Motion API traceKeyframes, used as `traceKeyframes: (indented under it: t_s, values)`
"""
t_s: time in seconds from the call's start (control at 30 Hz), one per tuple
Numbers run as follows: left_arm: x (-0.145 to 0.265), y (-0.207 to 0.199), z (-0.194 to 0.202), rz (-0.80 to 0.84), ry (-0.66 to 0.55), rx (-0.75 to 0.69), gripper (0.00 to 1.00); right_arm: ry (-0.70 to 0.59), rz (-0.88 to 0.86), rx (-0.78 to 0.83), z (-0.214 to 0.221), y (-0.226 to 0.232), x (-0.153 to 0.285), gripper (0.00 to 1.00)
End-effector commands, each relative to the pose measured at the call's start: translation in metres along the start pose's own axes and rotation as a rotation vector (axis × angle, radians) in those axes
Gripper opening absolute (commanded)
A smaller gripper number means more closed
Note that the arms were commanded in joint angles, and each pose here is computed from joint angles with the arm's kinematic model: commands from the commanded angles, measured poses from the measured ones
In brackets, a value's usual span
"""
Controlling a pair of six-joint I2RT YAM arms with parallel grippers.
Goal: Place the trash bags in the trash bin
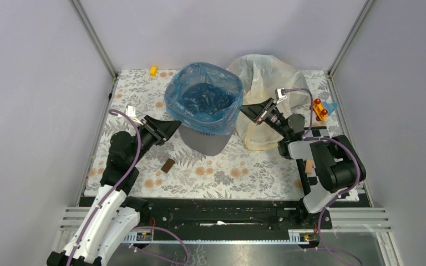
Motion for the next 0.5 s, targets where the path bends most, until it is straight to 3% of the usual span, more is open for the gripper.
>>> traceKeyframes:
  t_s: [0.0, 0.47]
  values:
    - [-0.002, -0.013, -0.008, 0.075, -0.030, -0.028, 0.42, -0.008, -0.085, 0.057, -0.005, 0.017, -0.006, 0.00]
    - [-0.015, -0.005, -0.011, 0.083, -0.029, 0.003, 0.46, -0.004, -0.093, 0.057, -0.005, 0.021, -0.005, 0.00]
Point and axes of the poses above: each gripper's point midway between its finger pads, its own x axis back along the fingers, its own y axis along the line the jaws close on, z = x × y, the point moved 1 cm from there along x, back along the fingers, and after that the axes turned 12 degrees about x, right-handed, at the moved point
